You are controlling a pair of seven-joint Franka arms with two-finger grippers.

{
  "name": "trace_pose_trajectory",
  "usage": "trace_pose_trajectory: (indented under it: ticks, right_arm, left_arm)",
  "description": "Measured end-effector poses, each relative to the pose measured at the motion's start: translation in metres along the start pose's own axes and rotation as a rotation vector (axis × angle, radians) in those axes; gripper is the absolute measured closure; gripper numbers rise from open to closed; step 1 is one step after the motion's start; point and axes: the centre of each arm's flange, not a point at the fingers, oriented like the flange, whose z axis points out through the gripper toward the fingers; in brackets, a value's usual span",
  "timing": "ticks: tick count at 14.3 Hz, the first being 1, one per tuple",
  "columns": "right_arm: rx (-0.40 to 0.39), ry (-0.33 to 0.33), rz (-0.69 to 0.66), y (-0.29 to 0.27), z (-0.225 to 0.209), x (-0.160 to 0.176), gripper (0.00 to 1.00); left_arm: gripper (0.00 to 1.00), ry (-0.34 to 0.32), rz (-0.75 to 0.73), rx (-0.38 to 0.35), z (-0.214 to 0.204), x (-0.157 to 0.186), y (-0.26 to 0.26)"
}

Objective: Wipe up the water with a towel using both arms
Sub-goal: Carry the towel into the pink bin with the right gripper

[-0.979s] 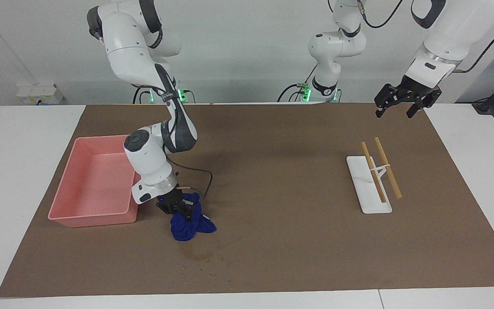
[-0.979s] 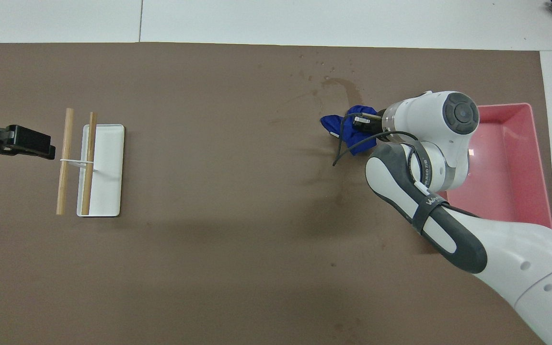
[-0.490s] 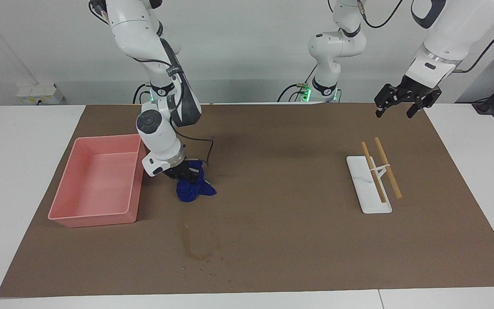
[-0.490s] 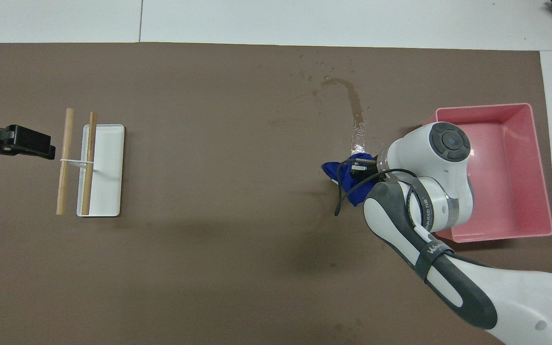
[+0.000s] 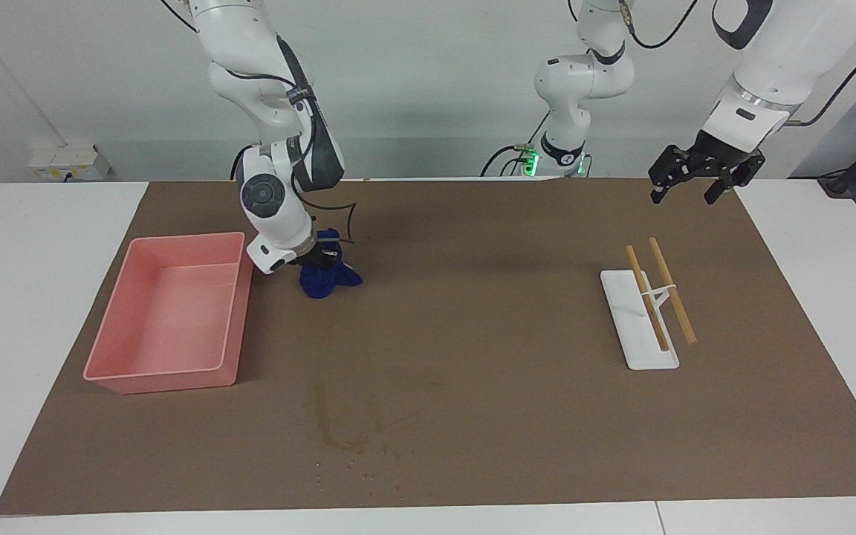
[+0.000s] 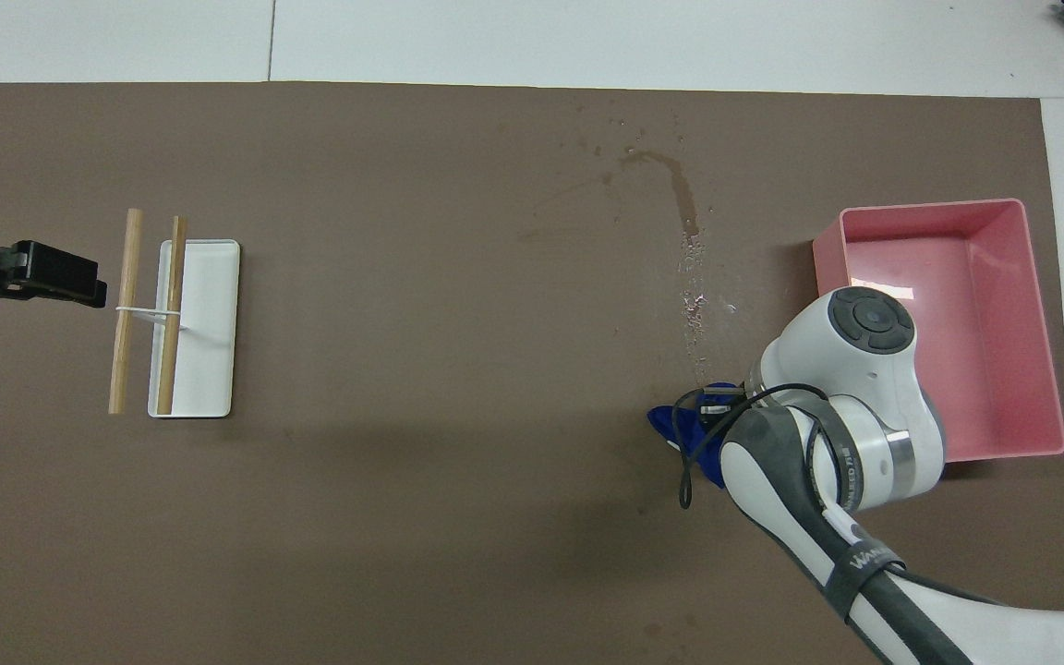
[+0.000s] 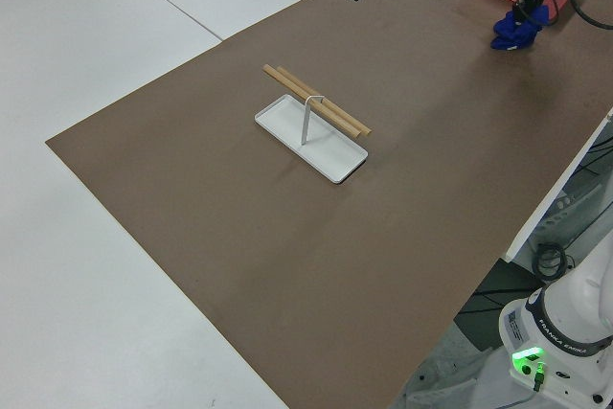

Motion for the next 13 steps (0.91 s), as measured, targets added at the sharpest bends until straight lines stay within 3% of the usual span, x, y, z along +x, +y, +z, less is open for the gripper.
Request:
trace_pose_trajectory:
  ticks: [4,7,9,13]
  right_arm:
    - [0.014,0.049,0.029,0.023,-0.093,-0.011,0.70]
    - [0.039,0.146,0.016,0.070,-0.164,-0.026,0.70]
    - [0.049,0.180,0.006,0.114,-0.180,-0.028,0.70]
    - [0.028,0.180,0.017,0.175,-0.176,-0.019,0.70]
  left_arm:
    - [0.00,0.000,0.000,0.000,0.000,0.000,0.000]
    - [0.00,0.000,0.000,0.000,0.000,0.000,0.000]
    - [0.00,0.000,0.000,0.000,0.000,0.000,0.000]
    - [0.00,0.000,0.000,0.000,0.000,0.000,0.000]
